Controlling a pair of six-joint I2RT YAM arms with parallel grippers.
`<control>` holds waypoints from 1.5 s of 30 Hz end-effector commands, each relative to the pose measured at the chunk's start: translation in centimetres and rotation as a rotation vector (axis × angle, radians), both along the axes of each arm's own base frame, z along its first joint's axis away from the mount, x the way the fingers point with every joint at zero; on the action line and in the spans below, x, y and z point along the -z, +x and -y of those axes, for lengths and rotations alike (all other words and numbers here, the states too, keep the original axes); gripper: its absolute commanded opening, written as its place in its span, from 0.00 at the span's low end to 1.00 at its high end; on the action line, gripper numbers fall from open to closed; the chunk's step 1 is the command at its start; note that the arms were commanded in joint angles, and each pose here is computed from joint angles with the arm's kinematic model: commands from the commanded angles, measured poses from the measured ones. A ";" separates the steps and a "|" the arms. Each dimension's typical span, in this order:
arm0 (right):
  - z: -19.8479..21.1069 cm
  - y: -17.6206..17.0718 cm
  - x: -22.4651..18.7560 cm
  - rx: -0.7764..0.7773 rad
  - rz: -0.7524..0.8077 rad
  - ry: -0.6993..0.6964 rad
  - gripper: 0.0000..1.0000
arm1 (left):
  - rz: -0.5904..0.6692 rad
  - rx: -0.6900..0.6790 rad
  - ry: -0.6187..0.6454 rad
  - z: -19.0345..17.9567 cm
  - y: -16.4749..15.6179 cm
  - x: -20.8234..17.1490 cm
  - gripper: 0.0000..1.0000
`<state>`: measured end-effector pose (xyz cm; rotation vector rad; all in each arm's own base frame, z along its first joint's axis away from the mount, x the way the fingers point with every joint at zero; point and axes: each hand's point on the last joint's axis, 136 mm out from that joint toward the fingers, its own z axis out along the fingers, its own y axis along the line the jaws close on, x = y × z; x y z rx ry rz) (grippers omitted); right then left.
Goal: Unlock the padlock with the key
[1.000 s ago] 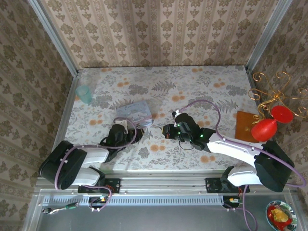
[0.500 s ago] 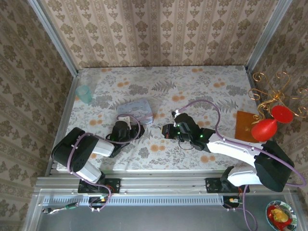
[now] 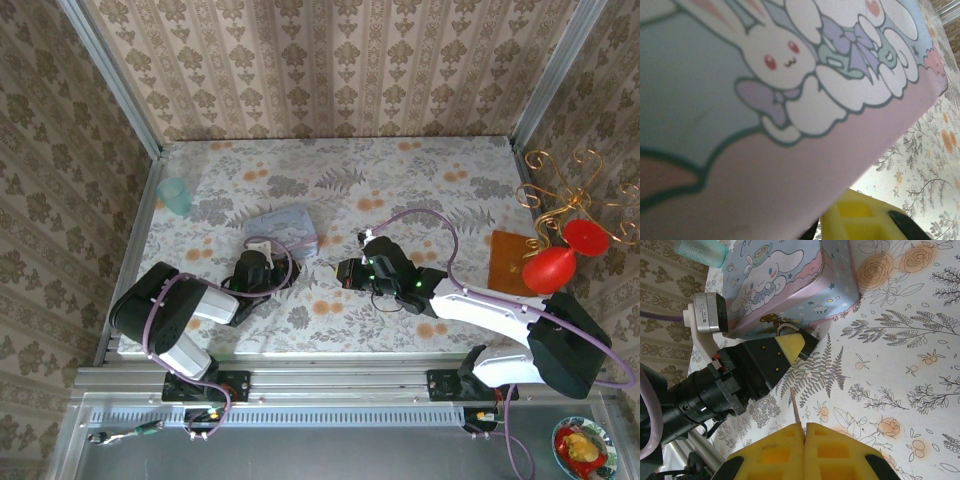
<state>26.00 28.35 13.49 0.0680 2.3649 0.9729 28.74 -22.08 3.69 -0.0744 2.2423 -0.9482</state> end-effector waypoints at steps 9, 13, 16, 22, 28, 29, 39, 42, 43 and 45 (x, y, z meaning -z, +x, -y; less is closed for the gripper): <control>1.0 0.5 1.2 0.033 -0.041 0.007 0.00 | -0.102 0.009 -0.100 0.5 -0.9 -0.7 0.11; 0.9 0.6 1.6 0.038 -0.060 0.038 0.00 | -0.182 -0.002 -0.152 0.5 -1.4 -0.7 0.10; 0.6 0.7 1.6 0.031 -0.065 0.052 0.00 | -0.243 -0.011 -0.177 0.4 -1.8 -0.6 0.09; 0.2 0.5 2.3 0.019 -0.101 0.096 0.00 | -0.282 -0.004 -0.257 0.7 -1.9 -1.9 0.08; -0.1 0.5 2.7 0.001 -0.137 0.118 0.00 | -0.293 -0.010 -0.298 0.6 -1.8 -3.5 0.07; -0.3 0.5 3.6 -0.002 -0.157 0.112 0.00 | -0.293 -0.009 -0.305 0.6 -1.7 -3.7 0.07; -2.3 0.6 4.5 -0.037 -0.214 0.198 0.00 | -0.301 0.005 -0.365 0.9 -1.6 -5.0 0.06; -2.9 0.6 4.6 -0.057 -0.234 0.219 0.00 | -0.299 0.004 -0.371 0.8 -1.6 -5.2 0.06; -3.3 0.6 4.7 -0.069 -0.242 0.229 0.00 | -0.298 0.006 -0.378 0.8 -1.6 -5.4 0.06; -3.8 0.6 4.6 -0.081 -0.253 0.255 0.00 | -0.292 0.013 -0.392 1.0 -1.6 -5.6 0.06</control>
